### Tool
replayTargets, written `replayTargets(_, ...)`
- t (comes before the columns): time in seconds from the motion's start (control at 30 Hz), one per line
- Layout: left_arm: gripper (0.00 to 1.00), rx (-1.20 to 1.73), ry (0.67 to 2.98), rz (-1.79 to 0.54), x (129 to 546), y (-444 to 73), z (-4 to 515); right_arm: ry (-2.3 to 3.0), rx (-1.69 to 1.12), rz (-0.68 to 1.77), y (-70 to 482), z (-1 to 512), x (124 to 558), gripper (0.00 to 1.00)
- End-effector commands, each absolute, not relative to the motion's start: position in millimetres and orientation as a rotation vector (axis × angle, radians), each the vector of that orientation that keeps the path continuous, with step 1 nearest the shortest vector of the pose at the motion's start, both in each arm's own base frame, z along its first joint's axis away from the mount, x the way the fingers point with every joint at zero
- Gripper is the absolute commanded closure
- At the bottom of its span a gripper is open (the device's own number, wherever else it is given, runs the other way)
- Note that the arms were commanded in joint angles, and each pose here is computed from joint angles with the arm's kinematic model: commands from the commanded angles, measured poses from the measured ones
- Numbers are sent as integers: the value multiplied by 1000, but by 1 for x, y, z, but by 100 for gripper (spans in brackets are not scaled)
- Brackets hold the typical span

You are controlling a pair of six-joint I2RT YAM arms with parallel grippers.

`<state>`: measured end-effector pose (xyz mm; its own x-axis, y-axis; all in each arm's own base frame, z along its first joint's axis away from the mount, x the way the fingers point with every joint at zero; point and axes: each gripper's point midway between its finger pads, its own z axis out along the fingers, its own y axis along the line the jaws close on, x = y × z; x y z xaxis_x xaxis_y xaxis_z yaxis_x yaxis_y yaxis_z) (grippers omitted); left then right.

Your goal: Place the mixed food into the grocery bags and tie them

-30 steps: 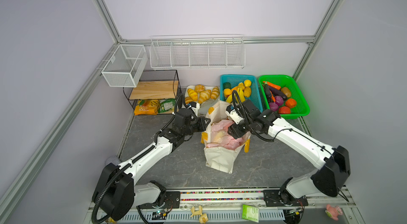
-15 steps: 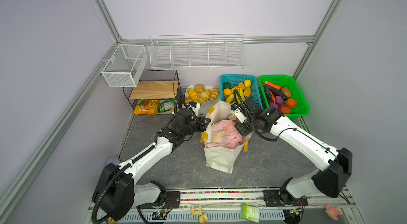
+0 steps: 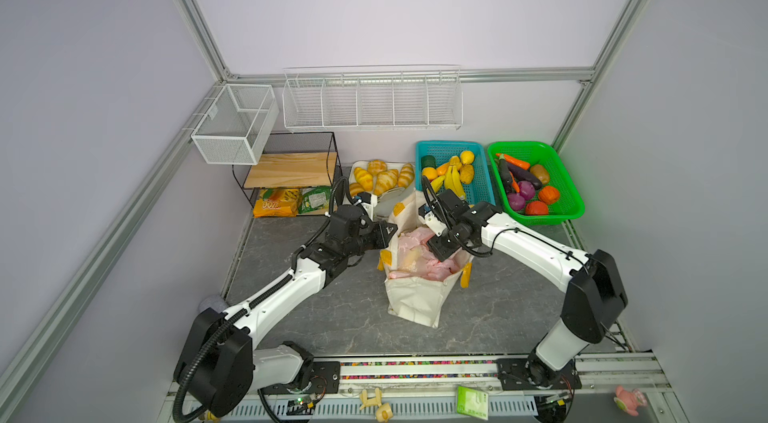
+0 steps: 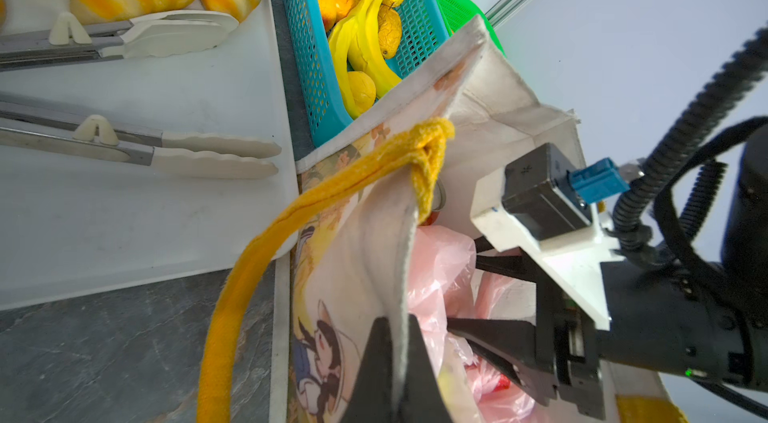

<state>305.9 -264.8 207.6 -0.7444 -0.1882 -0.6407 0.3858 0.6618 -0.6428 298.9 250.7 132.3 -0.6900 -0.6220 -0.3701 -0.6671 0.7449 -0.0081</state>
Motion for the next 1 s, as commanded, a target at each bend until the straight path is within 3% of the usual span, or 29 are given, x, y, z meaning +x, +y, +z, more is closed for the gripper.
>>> replayTargets(0.0, 100, 183, 2149, -1062, 302, -266, 211, 2497, -1031, 356, 273, 151, 296, 36)
replayTargets(0.23, 100, 182, 2154, -1066, 301, -267, 208, 2377, -949, 231, 244, 204, 297, 31)
replayTargets(0.33, 100, 177, 2150, -1066, 302, -266, 209, 2319, -943, 303, 251, 220, 292, 31)
replayTargets(0.5, 100, 172, 2140, -1077, 303, -267, 211, 2321, -972, 442, 280, 207, 292, 36)
replayTargets(0.73, 100, 173, 2129, -1077, 302, -266, 216, 2419, -951, 313, 273, 175, 304, 38)
replayTargets(0.93, 100, 183, 2112, -1082, 302, -267, 219, 2341, -923, 303, 260, 210, 296, 32)
replayTargets(0.97, 96, 189, 2103, -1081, 302, -267, 222, 2316, -909, 296, 256, 219, 296, 30)
